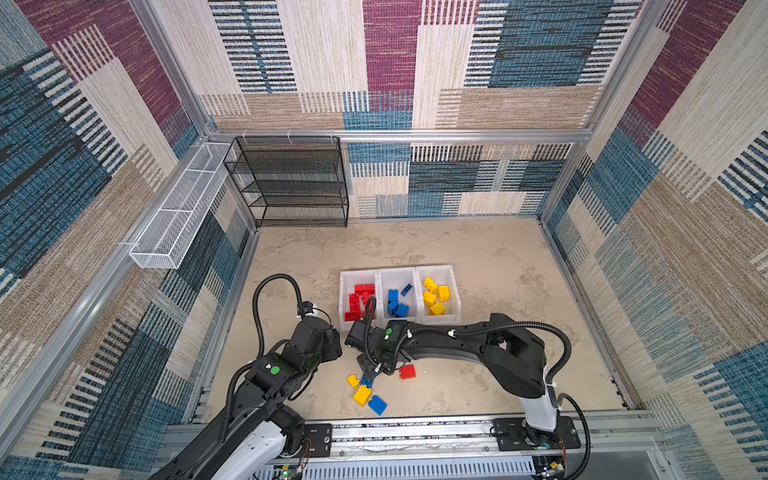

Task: Sort the legos into containers by color
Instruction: 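Grasp the blue brick with the right gripper and lift it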

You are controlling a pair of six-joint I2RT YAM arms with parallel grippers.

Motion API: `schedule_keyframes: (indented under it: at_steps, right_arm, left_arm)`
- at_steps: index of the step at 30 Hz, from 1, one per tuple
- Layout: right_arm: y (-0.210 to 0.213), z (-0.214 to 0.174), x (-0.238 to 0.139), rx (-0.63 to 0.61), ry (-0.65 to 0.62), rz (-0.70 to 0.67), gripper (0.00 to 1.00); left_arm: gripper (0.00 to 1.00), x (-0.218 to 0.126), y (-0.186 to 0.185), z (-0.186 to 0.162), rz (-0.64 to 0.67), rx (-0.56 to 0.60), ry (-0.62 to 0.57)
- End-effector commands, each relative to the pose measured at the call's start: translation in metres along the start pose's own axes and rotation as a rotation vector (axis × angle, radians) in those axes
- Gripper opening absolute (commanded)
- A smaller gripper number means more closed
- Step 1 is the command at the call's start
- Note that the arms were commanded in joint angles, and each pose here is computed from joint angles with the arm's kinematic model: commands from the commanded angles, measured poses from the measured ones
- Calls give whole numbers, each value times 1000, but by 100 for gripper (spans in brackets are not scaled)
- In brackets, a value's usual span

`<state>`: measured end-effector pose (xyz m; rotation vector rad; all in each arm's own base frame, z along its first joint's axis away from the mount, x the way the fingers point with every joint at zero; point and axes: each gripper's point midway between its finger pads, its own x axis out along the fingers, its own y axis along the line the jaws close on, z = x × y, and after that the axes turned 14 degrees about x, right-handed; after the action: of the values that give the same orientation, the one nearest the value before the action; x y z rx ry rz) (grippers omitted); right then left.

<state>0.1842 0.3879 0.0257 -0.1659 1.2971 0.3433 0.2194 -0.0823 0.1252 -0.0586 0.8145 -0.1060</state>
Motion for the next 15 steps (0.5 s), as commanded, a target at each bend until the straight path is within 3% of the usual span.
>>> schedule_keyframes:
  at_steps: [1, 7, 15]
  right_arm:
    - [-15, -1, -5, 24, -17, -47, 75]
    - [-11, 2, -8, 43, -29, 11, 69]
    - [9, 8, 0, 16, -33, 86, 47]
  left_arm:
    - [68, 0, 4, -1, 17, -23, 2]
    - [68, 2, 2, -2, 9, -28, 3]
    - [68, 1, 4, -2, 12, -29, 2]
